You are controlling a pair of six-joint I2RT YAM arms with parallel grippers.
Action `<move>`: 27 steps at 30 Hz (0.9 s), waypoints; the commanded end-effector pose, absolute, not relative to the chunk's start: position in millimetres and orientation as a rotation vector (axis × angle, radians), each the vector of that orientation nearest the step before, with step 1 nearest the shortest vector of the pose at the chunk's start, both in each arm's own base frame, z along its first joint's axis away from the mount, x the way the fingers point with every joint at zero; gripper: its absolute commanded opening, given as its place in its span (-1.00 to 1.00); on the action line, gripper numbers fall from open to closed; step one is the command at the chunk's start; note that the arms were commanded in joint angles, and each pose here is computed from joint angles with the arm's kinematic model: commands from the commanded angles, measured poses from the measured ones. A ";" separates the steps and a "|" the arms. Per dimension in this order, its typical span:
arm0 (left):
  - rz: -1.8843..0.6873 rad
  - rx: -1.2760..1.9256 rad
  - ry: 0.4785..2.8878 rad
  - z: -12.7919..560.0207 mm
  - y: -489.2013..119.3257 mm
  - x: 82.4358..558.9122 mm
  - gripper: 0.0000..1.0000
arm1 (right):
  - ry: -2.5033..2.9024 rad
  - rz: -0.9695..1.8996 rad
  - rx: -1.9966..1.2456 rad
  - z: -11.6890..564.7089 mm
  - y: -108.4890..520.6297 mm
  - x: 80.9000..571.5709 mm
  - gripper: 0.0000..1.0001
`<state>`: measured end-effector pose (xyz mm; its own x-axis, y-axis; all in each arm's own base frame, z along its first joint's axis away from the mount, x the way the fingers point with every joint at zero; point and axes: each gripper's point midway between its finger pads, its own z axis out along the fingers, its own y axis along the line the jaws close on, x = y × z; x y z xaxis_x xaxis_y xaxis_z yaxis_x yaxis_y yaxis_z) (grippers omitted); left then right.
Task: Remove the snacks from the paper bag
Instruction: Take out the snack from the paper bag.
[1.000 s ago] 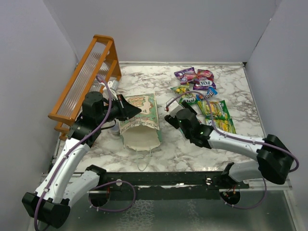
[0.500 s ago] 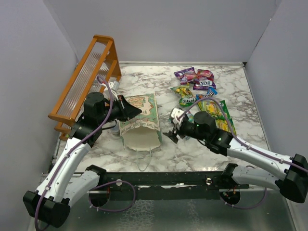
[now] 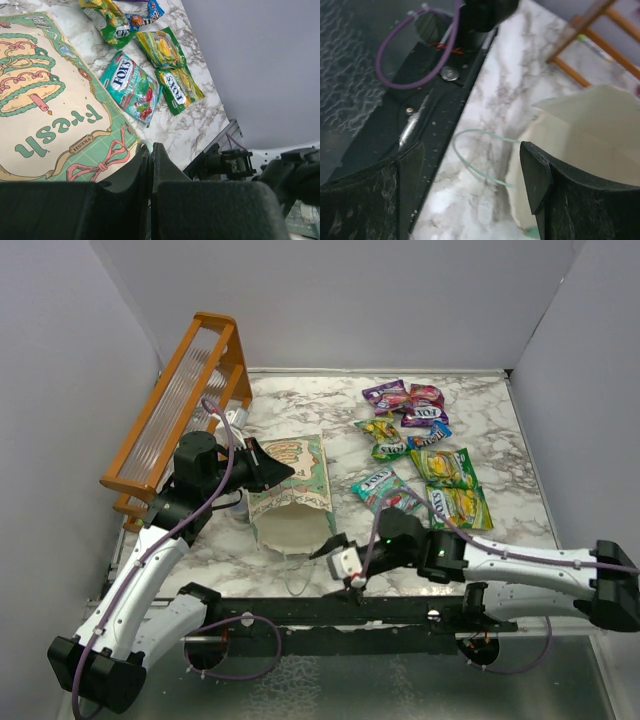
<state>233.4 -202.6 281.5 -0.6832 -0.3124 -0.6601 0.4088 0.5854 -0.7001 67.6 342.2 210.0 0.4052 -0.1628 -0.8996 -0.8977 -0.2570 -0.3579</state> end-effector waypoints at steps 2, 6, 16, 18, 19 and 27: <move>-1.169 0.103 1.991 294.1 -204.6 230.7 -1.00 | 0.895 0.733 -1.762 184.6 389.6 65.1 0.53; -1.157 0.098 1.995 294.5 -203.0 230.5 -1.00 | 0.989 0.487 -1.663 170.7 420.0 100.2 0.54; -1.176 0.103 1.972 303.7 -203.4 226.5 -1.00 | 0.989 -0.134 -1.436 142.6 414.9 194.3 0.35; -1.178 0.123 1.967 305.8 -203.9 224.7 -1.00 | 0.992 -0.175 -1.443 134.5 410.4 205.7 0.35; -1.181 0.136 1.964 306.3 -204.5 224.0 -1.00 | 0.979 -0.167 -1.453 130.7 411.6 208.4 0.35; -1.223 0.200 1.942 314.6 -211.0 220.6 -1.00 | 0.915 -0.202 -1.431 117.3 417.9 247.3 0.35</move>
